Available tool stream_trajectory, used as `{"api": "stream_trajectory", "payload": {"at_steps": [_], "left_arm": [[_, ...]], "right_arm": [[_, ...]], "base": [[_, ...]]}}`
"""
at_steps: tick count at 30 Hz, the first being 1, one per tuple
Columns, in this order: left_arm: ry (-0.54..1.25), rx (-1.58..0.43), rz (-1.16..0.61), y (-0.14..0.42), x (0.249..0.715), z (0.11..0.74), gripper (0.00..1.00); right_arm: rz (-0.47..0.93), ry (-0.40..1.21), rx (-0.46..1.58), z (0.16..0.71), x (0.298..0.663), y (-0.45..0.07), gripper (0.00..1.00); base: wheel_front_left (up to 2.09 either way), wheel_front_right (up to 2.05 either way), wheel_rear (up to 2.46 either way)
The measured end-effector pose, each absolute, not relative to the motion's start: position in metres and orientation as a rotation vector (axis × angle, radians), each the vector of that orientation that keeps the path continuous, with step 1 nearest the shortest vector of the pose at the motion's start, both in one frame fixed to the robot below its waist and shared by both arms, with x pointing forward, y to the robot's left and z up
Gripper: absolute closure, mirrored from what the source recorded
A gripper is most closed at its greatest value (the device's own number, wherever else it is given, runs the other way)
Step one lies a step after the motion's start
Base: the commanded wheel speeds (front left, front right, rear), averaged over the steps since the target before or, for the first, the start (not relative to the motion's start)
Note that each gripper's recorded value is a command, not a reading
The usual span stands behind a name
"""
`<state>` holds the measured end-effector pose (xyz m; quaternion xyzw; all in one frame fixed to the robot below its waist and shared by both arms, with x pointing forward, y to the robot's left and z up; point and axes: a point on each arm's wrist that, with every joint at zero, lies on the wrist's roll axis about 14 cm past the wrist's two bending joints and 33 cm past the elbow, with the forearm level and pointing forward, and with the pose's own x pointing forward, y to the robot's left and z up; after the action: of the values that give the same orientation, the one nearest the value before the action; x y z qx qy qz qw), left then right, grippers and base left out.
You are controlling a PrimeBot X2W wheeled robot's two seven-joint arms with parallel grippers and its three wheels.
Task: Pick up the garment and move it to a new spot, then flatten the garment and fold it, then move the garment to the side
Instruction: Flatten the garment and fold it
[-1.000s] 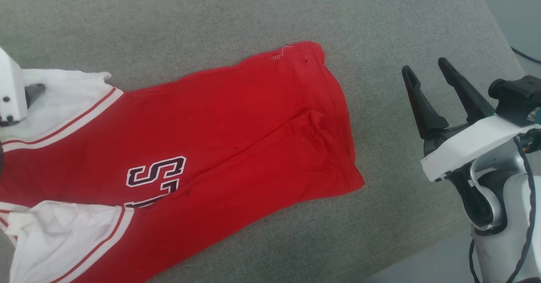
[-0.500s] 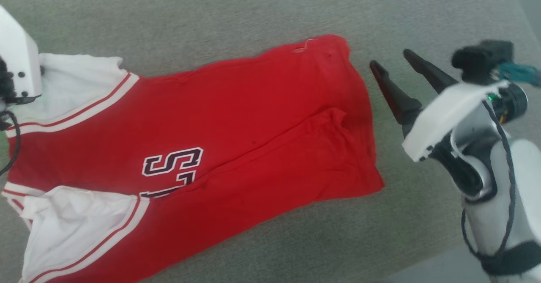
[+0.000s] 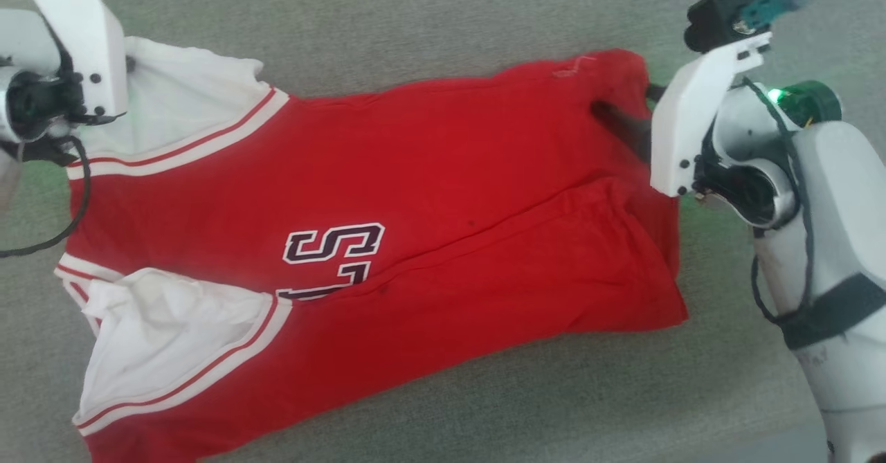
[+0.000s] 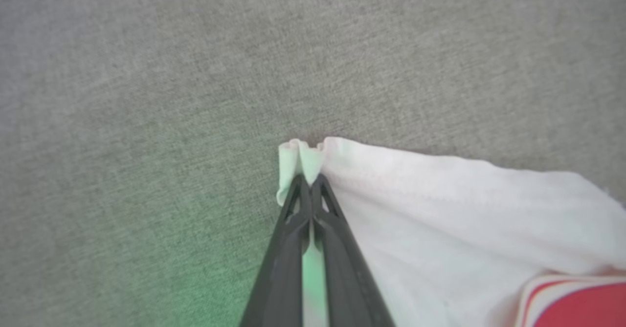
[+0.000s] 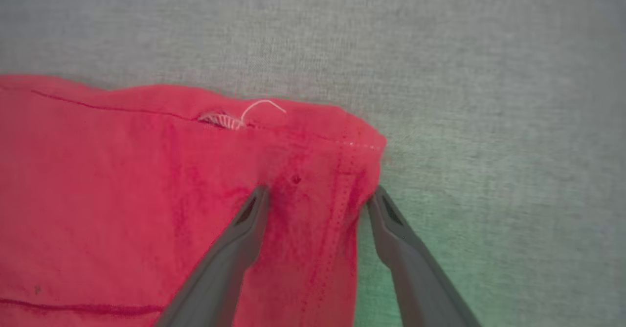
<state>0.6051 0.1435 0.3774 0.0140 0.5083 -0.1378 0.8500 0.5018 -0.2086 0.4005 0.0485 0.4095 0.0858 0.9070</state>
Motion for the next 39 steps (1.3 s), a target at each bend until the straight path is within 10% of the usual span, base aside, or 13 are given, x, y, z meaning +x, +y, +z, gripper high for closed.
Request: {"api": "stream_trajectory", "payload": {"at_steps": [2, 5, 39], "left_arm": [[1.067, 0.03, -0.287, 0.144, 0.605, 0.377, 1.0], [1.057, 0.029, -0.283, 0.146, 0.606, 0.378, 1.0], [0.886, 0.129, -0.343, 0.175, 0.5, 0.486, 1.0]], "right_arm": [[0.186, 0.905, 0.113, 0.391, 0.502, -0.203, 0.0], [0.201, 0.965, 0.105, 0.385, 0.505, -0.199, 1.0], [0.342, 0.776, 0.009, 0.462, 0.479, -0.185, 1.0]], "base": [[0.0, 0.0, 0.0], [0.0, 0.0, 0.0], [0.0, 0.0, 0.0]]}}
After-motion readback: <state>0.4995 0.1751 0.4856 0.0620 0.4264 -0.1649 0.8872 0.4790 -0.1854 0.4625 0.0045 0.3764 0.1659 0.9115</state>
